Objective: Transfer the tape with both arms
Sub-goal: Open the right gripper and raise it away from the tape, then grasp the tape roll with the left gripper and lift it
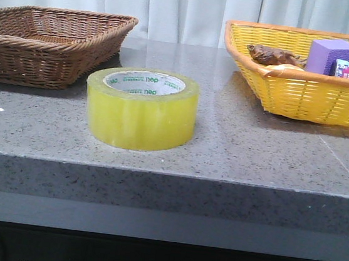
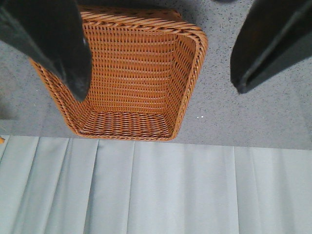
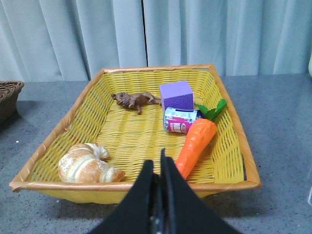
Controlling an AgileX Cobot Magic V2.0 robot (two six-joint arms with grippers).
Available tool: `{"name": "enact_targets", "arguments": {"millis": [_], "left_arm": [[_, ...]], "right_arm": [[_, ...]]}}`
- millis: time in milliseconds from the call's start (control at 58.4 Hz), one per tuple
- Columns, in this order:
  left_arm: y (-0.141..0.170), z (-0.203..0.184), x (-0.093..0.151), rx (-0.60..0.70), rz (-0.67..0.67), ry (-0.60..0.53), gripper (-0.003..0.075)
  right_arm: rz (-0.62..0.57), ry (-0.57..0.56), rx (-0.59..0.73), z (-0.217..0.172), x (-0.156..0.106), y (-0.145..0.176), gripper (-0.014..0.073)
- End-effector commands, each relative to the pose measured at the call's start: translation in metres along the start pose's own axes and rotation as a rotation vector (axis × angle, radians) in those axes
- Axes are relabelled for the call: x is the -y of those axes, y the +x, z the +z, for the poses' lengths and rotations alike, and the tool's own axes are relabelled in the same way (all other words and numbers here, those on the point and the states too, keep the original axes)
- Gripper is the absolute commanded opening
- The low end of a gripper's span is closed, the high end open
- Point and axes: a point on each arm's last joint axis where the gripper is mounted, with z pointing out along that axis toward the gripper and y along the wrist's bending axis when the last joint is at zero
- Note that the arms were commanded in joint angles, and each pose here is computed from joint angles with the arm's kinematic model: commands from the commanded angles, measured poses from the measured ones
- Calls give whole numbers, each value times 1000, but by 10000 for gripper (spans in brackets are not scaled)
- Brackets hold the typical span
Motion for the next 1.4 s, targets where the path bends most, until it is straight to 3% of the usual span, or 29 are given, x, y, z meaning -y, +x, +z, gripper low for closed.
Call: {"name": "enact_targets", "arguments": {"millis": [0,171,325,599,890,1095,1386], "left_arm": [[-19,-1,0,109,-9,1,565],[-18,-1,1,90,-55,14,565],[-16,9,13,-151,-64,99,565],[-24,52,65,-544,-40,358,565],[-5,101,132,-748,-20,523,565],[14,134,158,-854,-71,537,565],[44,163,174,-963,-94,519,565]], "right_arm": [[-11,1,136,-6,-1,-16,-50],[-11,1,139,-6,-1,-16,-50],[-11,1,139,-6,-1,-16,-50],[-11,1,139,-6,-1,-16,-50],[-11,1,139,-6,-1,-16,-50],[-11,1,140,-6,-1,-16,-50],[-11,1,141,-6,-1,-16,-50]]}}
